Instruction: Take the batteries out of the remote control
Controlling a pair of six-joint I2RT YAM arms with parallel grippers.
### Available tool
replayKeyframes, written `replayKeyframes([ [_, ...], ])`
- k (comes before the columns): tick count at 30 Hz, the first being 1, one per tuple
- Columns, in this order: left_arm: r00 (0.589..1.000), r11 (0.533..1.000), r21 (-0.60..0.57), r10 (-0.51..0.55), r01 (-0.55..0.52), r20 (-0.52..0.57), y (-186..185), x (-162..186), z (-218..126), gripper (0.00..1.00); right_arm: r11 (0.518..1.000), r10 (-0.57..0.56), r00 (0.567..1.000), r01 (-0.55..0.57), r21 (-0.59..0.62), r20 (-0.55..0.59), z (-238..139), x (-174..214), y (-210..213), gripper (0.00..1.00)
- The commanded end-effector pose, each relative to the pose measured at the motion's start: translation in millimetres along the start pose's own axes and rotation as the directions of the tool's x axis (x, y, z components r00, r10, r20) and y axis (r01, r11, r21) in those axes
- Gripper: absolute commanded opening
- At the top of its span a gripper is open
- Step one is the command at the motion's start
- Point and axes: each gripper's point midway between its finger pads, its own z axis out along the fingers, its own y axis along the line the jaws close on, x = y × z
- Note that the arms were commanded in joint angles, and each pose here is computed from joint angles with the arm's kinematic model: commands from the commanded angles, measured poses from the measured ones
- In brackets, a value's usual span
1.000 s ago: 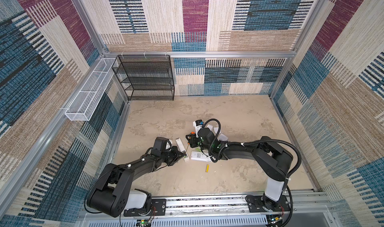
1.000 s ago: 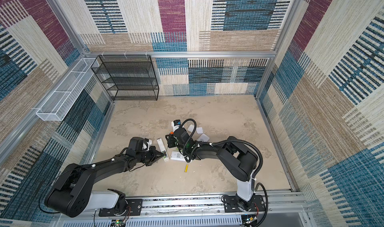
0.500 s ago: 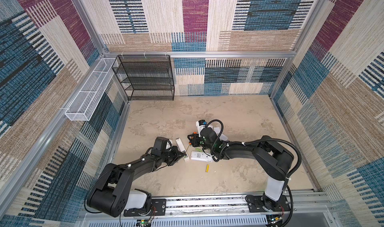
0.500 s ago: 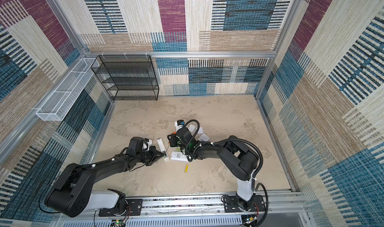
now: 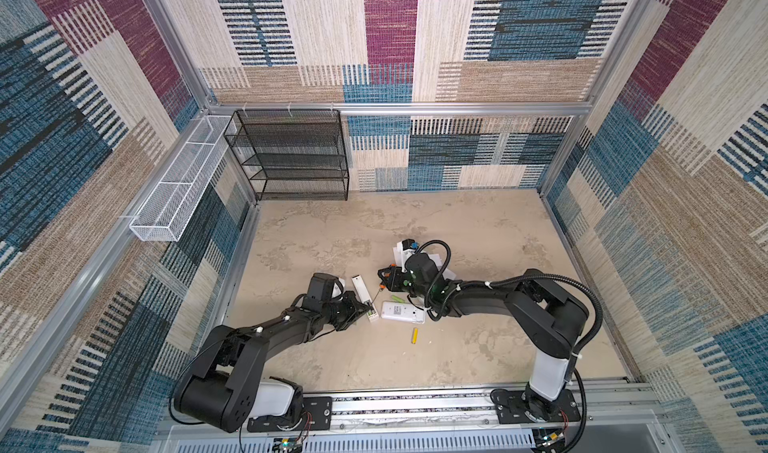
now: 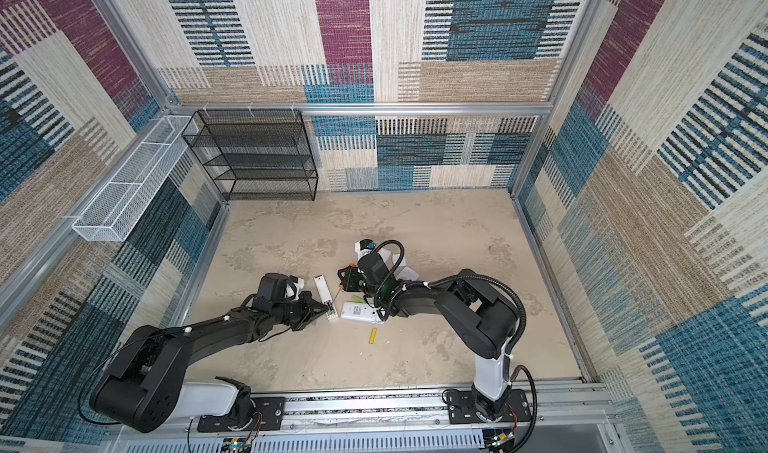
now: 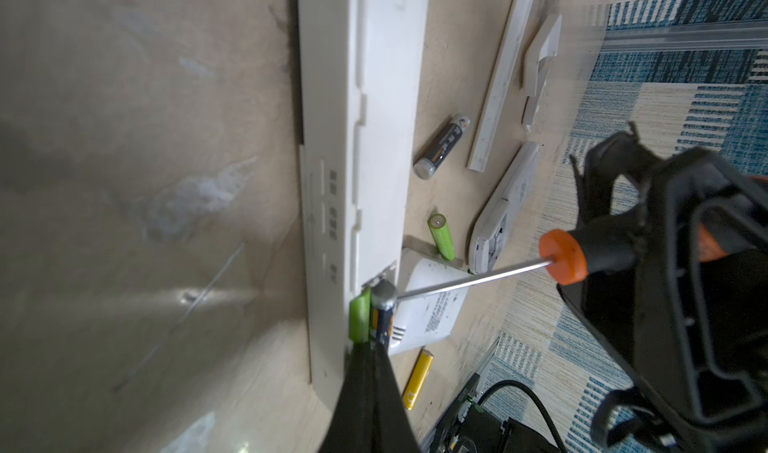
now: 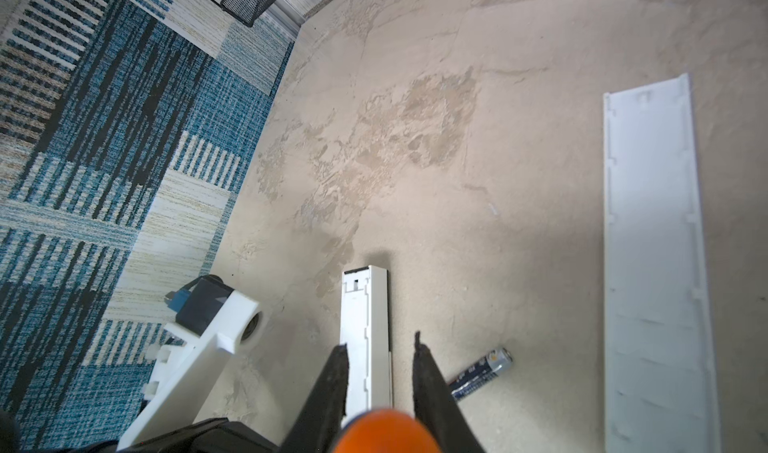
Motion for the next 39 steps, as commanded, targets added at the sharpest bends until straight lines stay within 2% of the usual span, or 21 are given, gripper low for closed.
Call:
replayKeyframes([
  [1, 1.0, 0.998, -0.057, -0.008, 0.009, 0.009, 13, 0, 1, 0.0, 0.999, 0.046, 0.998, -0.046, -0.005, -0.034, 1, 8, -7, 0.0],
  [10, 1.0, 0.998, -0.06, -0.01, 0.01, 0.004, 15, 0, 3, 0.0, 0.995, 0.094, 0.995, -0.095, -0.009, -0.035, -1, 6, -15, 0.0],
  [27, 1.0, 0.998, -0.059, -0.006, 0.007, 0.008, 13, -2, 3, 0.0, 0.994, 0.073, 0.997, -0.071, -0.085, 0.022, -15, -14, 8, 0.0],
  [39, 1.0, 0.999, -0.042, 0.006, -0.005, 0.017, 2, -2, -6, 0.0, 0.996, 0.055, 0.998, -0.053, -0.072, 0.022, -15, -14, 6, 0.0],
])
